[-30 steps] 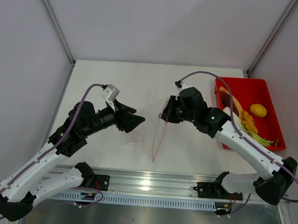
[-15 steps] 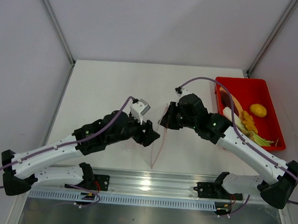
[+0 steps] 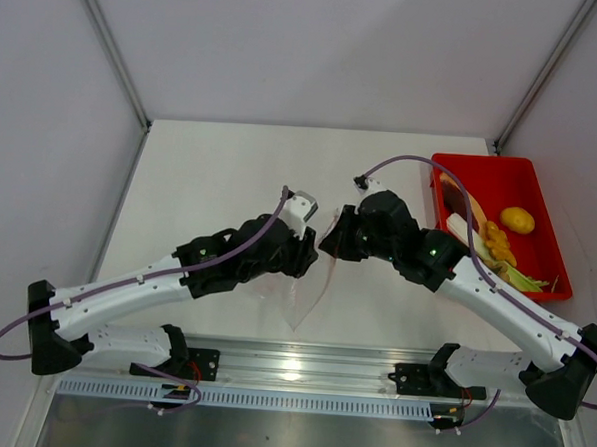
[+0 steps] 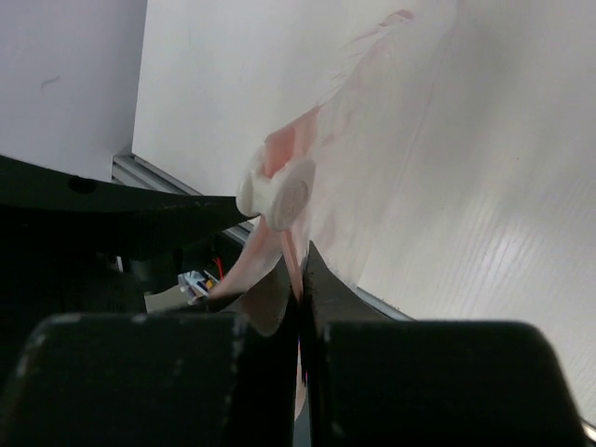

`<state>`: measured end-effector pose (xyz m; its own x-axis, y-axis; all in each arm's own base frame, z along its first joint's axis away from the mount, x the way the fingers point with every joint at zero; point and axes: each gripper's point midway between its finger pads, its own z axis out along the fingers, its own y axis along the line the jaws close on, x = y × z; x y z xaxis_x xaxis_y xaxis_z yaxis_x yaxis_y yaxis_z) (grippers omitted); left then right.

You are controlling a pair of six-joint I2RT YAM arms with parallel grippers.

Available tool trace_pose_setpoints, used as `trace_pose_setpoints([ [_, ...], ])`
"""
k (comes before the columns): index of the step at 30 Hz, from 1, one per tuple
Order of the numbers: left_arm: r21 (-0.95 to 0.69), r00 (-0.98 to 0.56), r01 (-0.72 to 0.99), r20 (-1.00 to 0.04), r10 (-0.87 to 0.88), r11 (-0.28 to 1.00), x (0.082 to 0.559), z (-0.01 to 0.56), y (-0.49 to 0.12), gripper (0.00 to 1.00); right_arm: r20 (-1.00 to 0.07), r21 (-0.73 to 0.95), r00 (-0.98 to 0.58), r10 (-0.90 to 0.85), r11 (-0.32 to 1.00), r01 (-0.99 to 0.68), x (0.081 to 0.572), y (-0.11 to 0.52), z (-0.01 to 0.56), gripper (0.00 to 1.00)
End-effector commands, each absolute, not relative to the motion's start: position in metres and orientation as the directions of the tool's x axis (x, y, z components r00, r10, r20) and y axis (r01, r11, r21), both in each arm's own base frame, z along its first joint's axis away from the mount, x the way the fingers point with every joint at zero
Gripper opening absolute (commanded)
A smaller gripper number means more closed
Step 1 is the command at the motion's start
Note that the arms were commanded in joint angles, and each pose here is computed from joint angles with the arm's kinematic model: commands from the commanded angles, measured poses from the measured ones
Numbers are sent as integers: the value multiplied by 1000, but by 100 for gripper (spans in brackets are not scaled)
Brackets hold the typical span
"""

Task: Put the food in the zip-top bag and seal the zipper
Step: Open the zipper of the food storage bag.

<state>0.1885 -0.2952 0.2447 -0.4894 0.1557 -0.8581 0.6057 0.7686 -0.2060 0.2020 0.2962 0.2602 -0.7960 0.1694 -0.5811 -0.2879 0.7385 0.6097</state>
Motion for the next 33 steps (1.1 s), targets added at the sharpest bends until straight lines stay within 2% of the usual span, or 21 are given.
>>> trace_pose_setpoints([
  [1, -145, -455, 577, -874, 169, 804, 203, 257, -290, 44, -610, 592, -773, 174, 748, -299, 205, 293, 272, 0],
  [2, -143, -453, 572, -876, 166, 808, 205, 260, -290, 34, -613, 584, -772, 167, 754, -301, 205, 292, 270, 0],
  [3, -141, -456, 563, -875, 163, 814, 209, 261, -286, 12, -616, 564, -774, 150, 769, -300, 205, 288, 266, 0],
  [4, -151, -455, 563, -877, 153, 813, 211, 267, -286, 4, -621, 545, -770, 147, 787, -290, 207, 284, 262, 0],
  [5, -168, -454, 569, -880, 138, 805, 211, 275, -286, 1, -626, 523, -768, 134, 803, -286, 209, 281, 258, 0],
  [9, -174, -445, 528, -890, 96, 831, 221, 298, -270, 0, -638, 402, -766, 83, 884, -239, 226, 254, 235, 0],
  [12, -177, -450, 530, -888, 99, 829, 221, 308, -269, 1, -639, 379, -766, 72, 896, -231, 243, 241, 228, 0],
  [16, -222, -495, 566, -862, 111, 794, 217, 297, -290, 1, -609, 437, -793, 0, 834, -336, 246, 258, 226, 13],
  [21, -233, -539, 509, -837, 96, 829, 234, 278, -296, 0, -590, 426, -807, -17, 843, -329, 252, 261, 223, 27],
  [22, -233, -551, 489, -829, 92, 840, 238, 271, -294, 0, -598, 418, -802, -9, 849, -322, 254, 258, 227, 37],
  [24, -254, -561, 459, -826, 55, 851, 251, 269, -287, 1, -598, 400, -802, -10, 863, -309, 252, 251, 228, 49],
  [27, -287, -570, 437, -822, 15, 853, 262, 266, -280, 0, -607, 394, -795, 10, 872, -289, 244, 238, 239, 59],
  [33, -287, -577, 421, -817, 10, 861, 272, 260, -279, 1, -620, 438, -770, 150, 880, -181, 228, 197, 266, 66],
])
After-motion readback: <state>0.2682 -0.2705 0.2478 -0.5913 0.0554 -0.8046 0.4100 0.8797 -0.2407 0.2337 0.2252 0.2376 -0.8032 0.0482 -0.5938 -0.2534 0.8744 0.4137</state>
